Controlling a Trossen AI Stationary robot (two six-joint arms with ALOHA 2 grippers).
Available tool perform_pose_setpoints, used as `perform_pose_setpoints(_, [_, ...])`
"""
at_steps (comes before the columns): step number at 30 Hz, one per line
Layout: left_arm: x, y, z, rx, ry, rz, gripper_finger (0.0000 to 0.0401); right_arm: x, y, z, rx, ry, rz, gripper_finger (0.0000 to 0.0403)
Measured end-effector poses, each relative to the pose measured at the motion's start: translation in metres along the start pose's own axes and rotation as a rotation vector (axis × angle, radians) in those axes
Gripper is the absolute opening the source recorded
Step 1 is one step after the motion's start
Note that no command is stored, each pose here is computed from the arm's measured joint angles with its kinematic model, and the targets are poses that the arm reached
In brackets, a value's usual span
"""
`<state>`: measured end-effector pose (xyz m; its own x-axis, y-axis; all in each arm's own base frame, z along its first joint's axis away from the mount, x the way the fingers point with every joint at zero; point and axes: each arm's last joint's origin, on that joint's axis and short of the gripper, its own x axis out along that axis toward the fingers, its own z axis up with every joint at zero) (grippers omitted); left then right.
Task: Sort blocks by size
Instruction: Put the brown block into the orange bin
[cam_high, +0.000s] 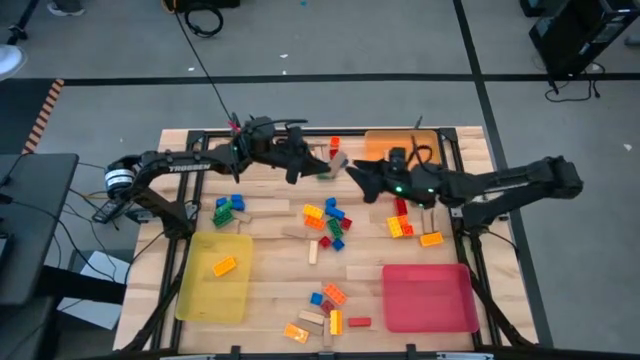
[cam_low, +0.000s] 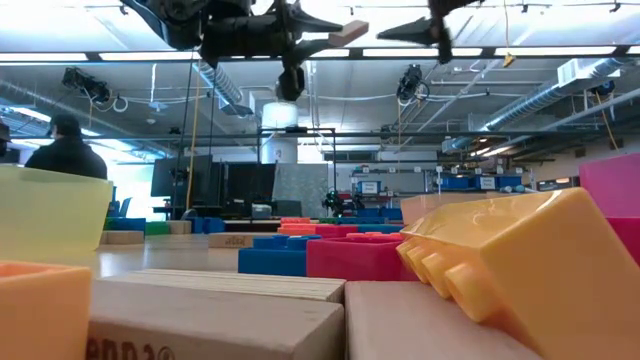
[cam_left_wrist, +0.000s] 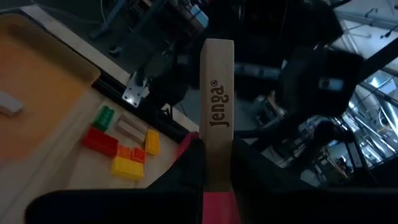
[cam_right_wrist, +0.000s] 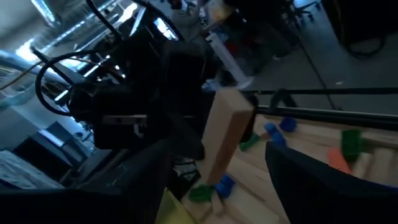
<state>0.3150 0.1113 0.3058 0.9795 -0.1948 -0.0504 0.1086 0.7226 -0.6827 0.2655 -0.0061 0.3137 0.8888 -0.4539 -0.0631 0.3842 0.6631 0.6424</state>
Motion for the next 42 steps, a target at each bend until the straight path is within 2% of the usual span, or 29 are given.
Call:
perform_pose_setpoints(6, [-0.004,0.005,0.004,-0.001,0.005,-0.004,0.0062,0.029,-0.009,-0.004,0.004,-0.026,0.070,0.0258])
perform_pose_setpoints(10, [-0.006,0.007,0.004,-0.006,0.014,-0.005,0.0062,0.040,-0.017,-0.004,0.006,-0.022,0.088,0.0232])
perform_pose_setpoints(13, [-0.007,0.008,0.006,-0.004,0.013,-0.005,0.0063,0.046,-0.023,-0.004,0.000,-0.015,0.075,0.0187])
perform_pose_setpoints(18, [-0.007,0.008,0.006,0.013,0.006,-0.001,0.0063,0.048,-0.026,0.001,-0.005,-0.033,0.088,0.0071])
perform_pose_setpoints(23, [-0.008,0.010,0.008,0.020,-0.012,0.012,0.0065,0.049,-0.027,0.003,-0.022,-0.046,0.084,0.0072])
perform_pose_setpoints(26, [-0.009,0.010,0.009,0.067,-0.024,0.028,0.0075,0.049,-0.028,0.003,-0.018,-0.050,0.075,0.0072])
perform_pose_setpoints(34, [-0.012,0.015,0.013,0.180,-0.040,0.048,0.0155,0.050,-0.031,0.004,-0.026,-0.057,0.048,0.0072])
perform_pose_setpoints(39, [-0.016,0.017,0.020,0.246,-0.098,0.070,0.0182,0.045,-0.041,0.022,-0.022,-0.085,0.005,0.0072])
perform_pose_setpoints(42, [-0.017,0.016,0.022,0.289,-0.114,0.075,0.0183,0.042,-0.054,0.038,-0.054,-0.023,-0.070,0.0072])
